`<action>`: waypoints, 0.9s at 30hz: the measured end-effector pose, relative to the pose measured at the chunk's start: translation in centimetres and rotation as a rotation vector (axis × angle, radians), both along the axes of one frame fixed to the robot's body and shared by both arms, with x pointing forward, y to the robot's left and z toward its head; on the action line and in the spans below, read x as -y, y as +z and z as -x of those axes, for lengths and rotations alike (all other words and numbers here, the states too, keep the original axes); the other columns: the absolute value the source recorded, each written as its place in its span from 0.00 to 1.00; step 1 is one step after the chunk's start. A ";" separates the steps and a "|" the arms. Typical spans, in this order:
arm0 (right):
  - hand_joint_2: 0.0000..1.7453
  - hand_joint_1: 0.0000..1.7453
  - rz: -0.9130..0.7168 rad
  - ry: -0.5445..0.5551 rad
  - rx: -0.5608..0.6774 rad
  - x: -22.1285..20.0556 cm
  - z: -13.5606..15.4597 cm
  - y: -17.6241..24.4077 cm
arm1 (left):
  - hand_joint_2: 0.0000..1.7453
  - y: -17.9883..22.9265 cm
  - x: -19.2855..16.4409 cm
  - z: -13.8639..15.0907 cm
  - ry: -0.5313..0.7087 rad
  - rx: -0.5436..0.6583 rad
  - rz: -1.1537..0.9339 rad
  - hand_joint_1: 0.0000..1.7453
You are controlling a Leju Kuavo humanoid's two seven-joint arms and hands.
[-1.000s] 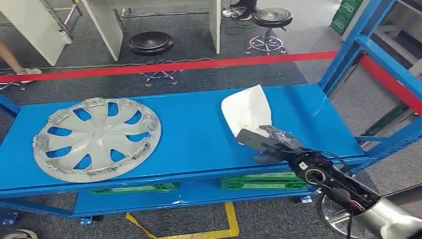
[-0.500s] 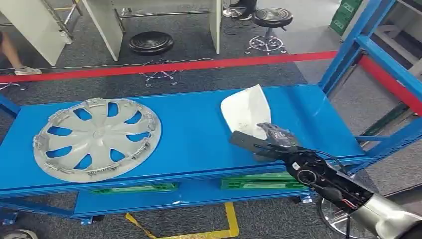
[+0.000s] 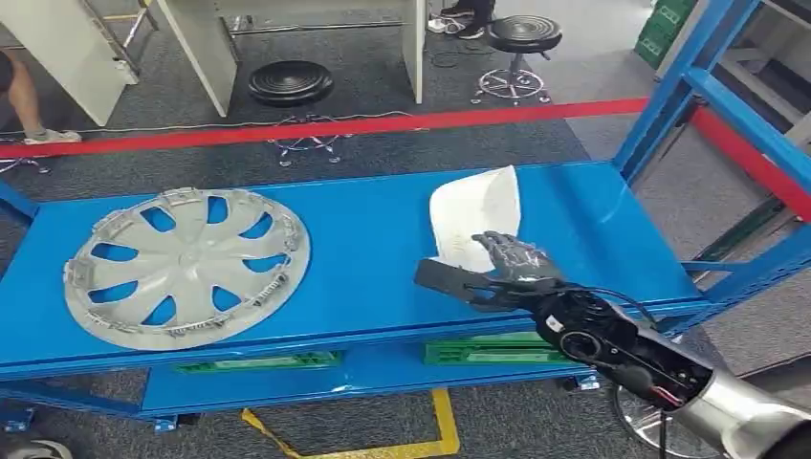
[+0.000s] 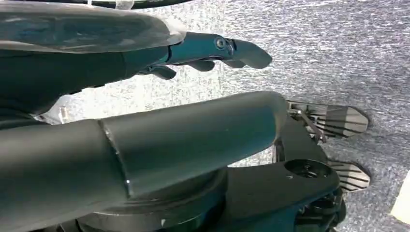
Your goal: Take the parts from the cabinet and place them on the table.
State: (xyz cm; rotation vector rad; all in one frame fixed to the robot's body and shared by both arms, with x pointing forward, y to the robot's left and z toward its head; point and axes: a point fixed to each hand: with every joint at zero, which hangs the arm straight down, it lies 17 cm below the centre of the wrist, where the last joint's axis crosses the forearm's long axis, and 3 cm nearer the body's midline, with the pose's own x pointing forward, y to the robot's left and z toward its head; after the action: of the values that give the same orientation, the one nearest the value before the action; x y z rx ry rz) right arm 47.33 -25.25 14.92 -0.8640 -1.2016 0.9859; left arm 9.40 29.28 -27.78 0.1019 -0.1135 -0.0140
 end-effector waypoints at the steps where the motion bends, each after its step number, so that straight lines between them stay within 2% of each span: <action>1: 1.00 0.00 0.004 0.010 0.003 -0.3 0.0 0.3 | 0.00 0.0 0.0 0.0 0.002 -0.001 0.001 0.00; 8: 1.00 0.00 0.018 0.056 0.002 -1.8 0.1 1.1 | 0.00 0.0 0.0 0.2 0.008 -0.002 0.002 0.00; 16: 1.00 0.00 -0.041 0.077 -0.012 -2.6 -0.2 0.5 | 0.00 0.0 0.0 0.2 0.005 -0.002 0.001 0.00; 27: 1.00 0.00 -0.086 0.003 -0.038 0.6 -1.6 -2.5 | 0.00 0.0 0.0 0.1 -0.016 -0.004 -0.001 0.00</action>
State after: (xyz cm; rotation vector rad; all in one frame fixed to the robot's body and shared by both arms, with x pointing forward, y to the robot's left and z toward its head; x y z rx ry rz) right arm 48.88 -25.80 12.40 -0.7725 -1.2045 0.9427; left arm 9.29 29.23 -27.79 0.1015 -0.1102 -0.0300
